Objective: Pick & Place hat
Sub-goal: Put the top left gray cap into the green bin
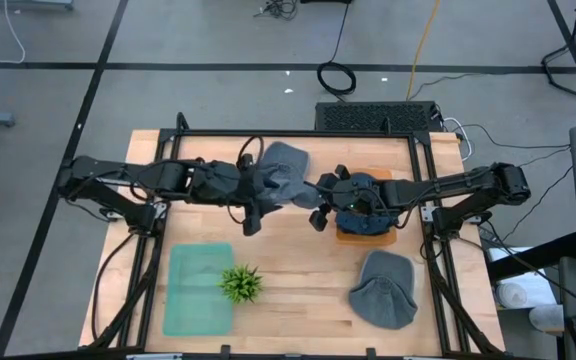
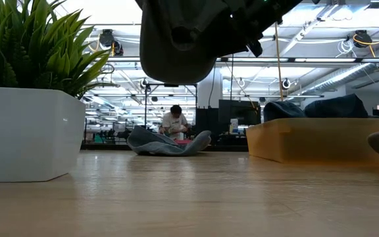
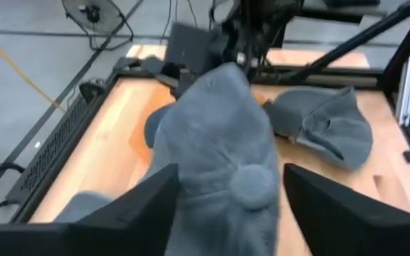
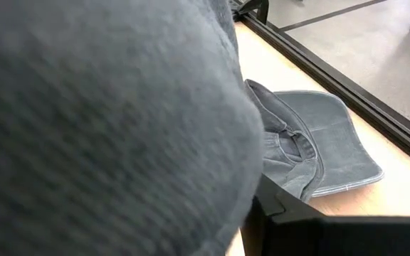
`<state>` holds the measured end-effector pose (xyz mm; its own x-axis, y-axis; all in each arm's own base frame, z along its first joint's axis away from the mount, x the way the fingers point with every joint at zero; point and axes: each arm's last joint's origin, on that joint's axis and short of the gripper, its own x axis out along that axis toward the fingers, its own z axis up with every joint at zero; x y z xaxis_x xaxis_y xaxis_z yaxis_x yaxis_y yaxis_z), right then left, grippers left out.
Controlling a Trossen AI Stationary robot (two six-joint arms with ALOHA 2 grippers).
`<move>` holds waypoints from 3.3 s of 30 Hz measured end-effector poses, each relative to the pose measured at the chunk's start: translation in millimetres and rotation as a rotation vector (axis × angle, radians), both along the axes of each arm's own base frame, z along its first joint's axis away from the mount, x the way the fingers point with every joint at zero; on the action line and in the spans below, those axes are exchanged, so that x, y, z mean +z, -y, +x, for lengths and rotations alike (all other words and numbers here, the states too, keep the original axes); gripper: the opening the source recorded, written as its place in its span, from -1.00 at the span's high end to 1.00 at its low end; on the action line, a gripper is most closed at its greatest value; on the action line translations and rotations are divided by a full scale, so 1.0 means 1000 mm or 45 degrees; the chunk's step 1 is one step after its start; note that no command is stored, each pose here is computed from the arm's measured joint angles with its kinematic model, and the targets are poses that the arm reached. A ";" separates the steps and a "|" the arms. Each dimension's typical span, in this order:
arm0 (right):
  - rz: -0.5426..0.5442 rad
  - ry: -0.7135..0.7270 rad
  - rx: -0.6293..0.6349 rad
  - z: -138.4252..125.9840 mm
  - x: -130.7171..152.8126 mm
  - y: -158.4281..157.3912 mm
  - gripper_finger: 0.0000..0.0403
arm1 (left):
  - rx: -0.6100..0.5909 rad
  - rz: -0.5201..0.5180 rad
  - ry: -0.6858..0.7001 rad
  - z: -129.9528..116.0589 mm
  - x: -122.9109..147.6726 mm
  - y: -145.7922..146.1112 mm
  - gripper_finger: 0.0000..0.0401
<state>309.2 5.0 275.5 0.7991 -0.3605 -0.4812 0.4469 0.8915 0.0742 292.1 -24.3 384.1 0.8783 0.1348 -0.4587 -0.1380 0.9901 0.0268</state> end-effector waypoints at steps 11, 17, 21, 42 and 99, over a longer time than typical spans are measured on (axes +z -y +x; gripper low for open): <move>-0.039 -0.019 0.022 0.000 0.000 0.000 1.00 | -0.019 0.037 0.025 -0.009 0.009 -0.002 0.87; -0.058 0.012 0.033 0.002 0.003 0.000 0.99 | -0.048 0.050 0.027 -0.010 0.009 -0.002 0.89; -0.079 0.040 0.046 0.003 0.005 0.000 0.95 | -0.049 0.053 0.026 -0.010 0.009 -0.002 0.89; -0.196 0.121 0.154 -0.032 0.046 -0.003 -0.08 | 0.176 0.261 -0.124 -0.077 0.051 -0.004 0.89; -0.659 0.480 0.200 -0.047 0.099 0.003 -0.18 | 0.204 0.040 -0.203 -0.192 -0.021 0.123 0.89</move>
